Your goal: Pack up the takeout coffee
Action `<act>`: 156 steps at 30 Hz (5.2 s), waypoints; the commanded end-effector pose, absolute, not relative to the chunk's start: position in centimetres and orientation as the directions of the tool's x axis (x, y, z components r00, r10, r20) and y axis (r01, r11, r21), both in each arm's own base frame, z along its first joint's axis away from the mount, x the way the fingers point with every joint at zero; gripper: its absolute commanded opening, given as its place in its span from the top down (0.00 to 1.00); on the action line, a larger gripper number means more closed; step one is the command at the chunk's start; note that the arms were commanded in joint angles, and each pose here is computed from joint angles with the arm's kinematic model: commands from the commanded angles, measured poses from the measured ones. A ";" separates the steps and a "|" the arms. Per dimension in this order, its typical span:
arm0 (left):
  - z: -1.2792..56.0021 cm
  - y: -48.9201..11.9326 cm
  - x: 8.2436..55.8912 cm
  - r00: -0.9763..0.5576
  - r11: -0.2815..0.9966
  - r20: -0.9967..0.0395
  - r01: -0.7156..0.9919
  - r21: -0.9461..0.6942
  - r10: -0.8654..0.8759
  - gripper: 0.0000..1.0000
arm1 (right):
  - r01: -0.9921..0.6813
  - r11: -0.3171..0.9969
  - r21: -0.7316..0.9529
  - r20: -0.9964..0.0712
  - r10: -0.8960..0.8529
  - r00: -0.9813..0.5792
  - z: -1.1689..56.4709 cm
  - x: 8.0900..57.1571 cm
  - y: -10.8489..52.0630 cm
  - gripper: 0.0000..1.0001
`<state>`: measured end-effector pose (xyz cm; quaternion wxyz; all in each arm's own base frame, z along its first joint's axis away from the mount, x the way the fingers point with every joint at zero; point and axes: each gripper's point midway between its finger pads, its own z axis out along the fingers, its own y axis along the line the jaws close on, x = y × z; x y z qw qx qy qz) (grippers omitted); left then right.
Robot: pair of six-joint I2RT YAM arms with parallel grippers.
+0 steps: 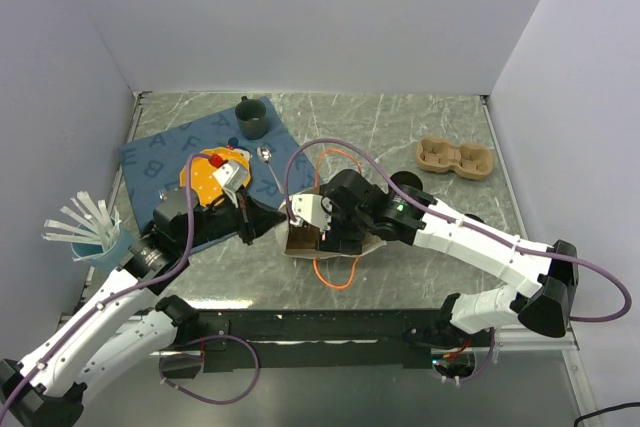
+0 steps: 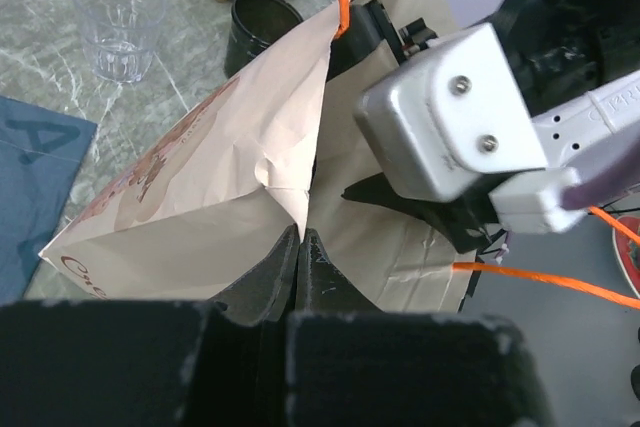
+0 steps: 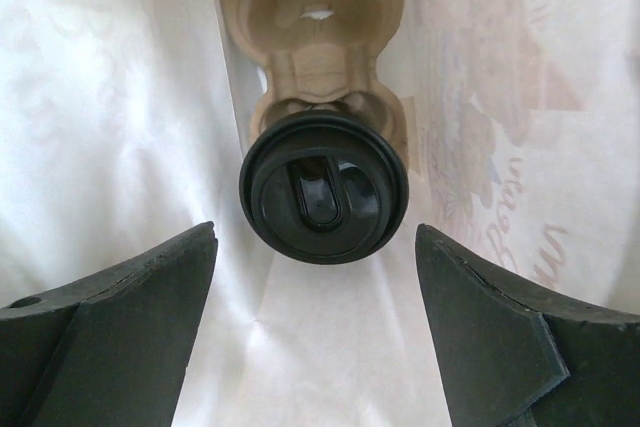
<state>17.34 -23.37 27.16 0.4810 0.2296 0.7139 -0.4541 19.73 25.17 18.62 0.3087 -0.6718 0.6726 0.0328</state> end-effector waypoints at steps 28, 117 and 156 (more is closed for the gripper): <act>31.3 -21.5 22.1 -0.427 0.678 -0.875 0.576 -0.457 -0.228 0.45 | -0.873 0.299 -0.386 -0.570 -0.821 -0.030 24.6 22.0 26.6 0.20; 24.5 10.8 21.8 -0.377 0.515 -0.880 -0.836 0.189 -0.289 0.43 | -0.769 0.611 0.185 -0.944 -0.108 -0.313 40.9 14.4 21.5 0.00; 23.7 13.4 22.3 -0.342 0.373 -0.904 -0.898 0.233 -0.257 0.99 | -0.727 0.676 0.117 -0.948 -0.142 -0.285 39.9 14.5 18.6 0.00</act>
